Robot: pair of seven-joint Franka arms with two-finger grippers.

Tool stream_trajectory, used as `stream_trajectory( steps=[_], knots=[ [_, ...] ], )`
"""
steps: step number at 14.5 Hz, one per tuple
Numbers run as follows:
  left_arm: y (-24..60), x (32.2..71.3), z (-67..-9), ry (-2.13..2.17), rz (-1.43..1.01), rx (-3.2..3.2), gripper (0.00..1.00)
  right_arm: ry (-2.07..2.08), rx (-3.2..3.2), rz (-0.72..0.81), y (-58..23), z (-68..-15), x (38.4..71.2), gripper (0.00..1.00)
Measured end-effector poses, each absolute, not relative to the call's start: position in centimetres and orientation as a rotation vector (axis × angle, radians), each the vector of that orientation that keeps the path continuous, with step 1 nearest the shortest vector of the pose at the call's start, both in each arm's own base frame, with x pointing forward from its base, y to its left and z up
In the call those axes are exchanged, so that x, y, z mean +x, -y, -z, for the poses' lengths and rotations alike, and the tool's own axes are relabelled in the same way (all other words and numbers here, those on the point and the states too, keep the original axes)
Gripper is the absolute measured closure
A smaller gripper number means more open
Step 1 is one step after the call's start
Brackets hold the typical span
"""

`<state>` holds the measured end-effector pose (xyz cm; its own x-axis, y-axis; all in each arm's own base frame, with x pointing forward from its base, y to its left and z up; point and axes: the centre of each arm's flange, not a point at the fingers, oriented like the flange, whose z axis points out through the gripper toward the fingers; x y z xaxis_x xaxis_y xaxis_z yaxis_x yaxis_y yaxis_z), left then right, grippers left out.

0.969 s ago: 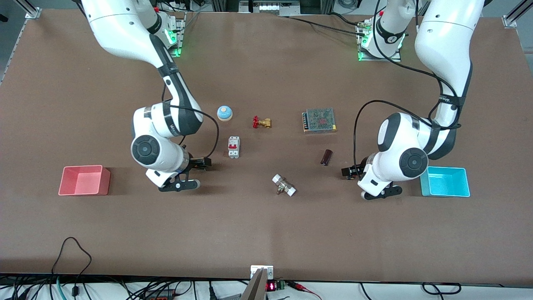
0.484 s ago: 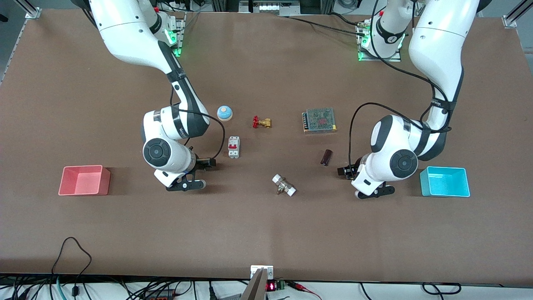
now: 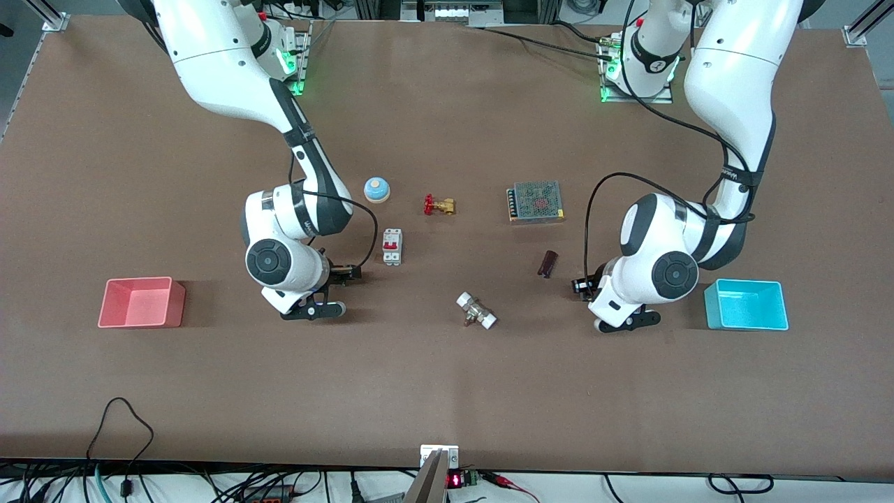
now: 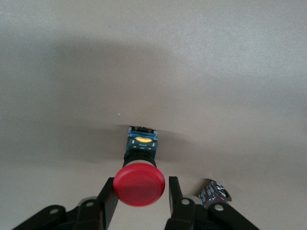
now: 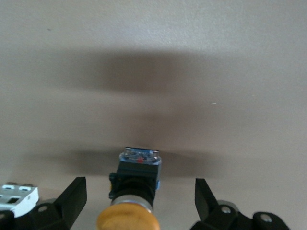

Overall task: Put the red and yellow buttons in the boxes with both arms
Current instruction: 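Close the right gripper on the yellow button while the left gripper grasps the red button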

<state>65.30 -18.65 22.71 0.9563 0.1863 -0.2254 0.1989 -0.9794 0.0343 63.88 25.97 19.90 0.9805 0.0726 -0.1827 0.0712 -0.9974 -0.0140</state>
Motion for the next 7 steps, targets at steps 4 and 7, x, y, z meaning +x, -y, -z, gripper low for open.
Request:
stream_trajectory(
  steps=[4, 7],
  knots=[
    [18.57, 65.36, -22.72, -0.303, 0.338, 3.051, 0.58, 0.113, -3.120, -0.305, -25.93, -19.71, 63.74, 0.08],
    [18.44, 65.45, -22.77, -0.306, 0.332, 3.051, 0.58, 0.116, -3.120, -0.307, -26.06, -19.70, 63.67, 0.43]
  ],
)
